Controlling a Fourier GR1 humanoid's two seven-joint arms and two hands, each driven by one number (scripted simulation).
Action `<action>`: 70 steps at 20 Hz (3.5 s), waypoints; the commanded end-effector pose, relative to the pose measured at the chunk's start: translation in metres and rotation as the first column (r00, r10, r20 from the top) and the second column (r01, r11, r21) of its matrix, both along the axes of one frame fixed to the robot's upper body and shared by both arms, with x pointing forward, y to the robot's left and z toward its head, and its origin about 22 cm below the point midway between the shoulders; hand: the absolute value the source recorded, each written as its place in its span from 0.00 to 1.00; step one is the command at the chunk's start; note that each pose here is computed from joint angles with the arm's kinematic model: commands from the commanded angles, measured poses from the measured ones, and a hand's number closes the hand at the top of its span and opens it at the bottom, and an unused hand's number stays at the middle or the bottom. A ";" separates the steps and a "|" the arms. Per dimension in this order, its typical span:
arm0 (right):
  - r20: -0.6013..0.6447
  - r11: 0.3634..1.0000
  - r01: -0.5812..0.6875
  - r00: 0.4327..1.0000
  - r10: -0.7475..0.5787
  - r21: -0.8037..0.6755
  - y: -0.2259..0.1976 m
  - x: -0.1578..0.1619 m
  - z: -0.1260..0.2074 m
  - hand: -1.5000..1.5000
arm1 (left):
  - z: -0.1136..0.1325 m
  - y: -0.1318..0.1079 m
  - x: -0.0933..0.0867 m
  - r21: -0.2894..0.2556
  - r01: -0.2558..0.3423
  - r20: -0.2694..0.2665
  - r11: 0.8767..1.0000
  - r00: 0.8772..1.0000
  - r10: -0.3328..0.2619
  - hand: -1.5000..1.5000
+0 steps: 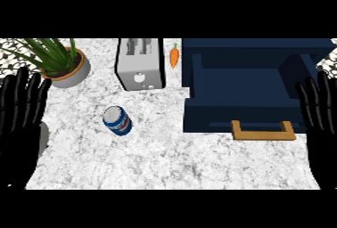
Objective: Pick up the can, place it into the drawer and close the drawer
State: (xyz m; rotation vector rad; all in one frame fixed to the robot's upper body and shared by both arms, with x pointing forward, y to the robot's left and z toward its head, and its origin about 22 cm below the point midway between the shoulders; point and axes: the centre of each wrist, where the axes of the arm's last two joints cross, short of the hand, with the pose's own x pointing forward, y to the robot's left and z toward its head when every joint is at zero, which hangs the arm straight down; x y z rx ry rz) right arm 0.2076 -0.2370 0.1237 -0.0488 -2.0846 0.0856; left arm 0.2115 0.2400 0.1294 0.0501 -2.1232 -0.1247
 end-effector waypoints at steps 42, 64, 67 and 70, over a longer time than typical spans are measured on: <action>-0.287 0.977 0.208 0.939 -0.188 0.041 -0.124 -0.087 -0.024 0.00 | 0.014 0.050 0.027 -0.267 0.162 -0.519 0.950 0.806 -0.283 0.00; -0.282 0.975 0.217 0.939 -0.197 0.042 -0.141 -0.115 -0.025 0.00 | -0.092 0.035 0.084 -0.209 0.088 -0.589 0.974 0.784 -0.197 0.00; -0.277 0.980 0.196 0.944 -0.178 0.038 -0.147 -0.125 -0.014 0.00 | -0.100 0.016 0.087 -0.198 0.077 -0.610 0.977 0.771 -0.185 0.00; -0.298 0.978 0.206 0.936 -0.187 0.034 -0.129 -0.114 -0.011 0.00 | -0.124 0.009 0.073 -0.189 0.071 -0.600 0.979 0.781 -0.172 0.00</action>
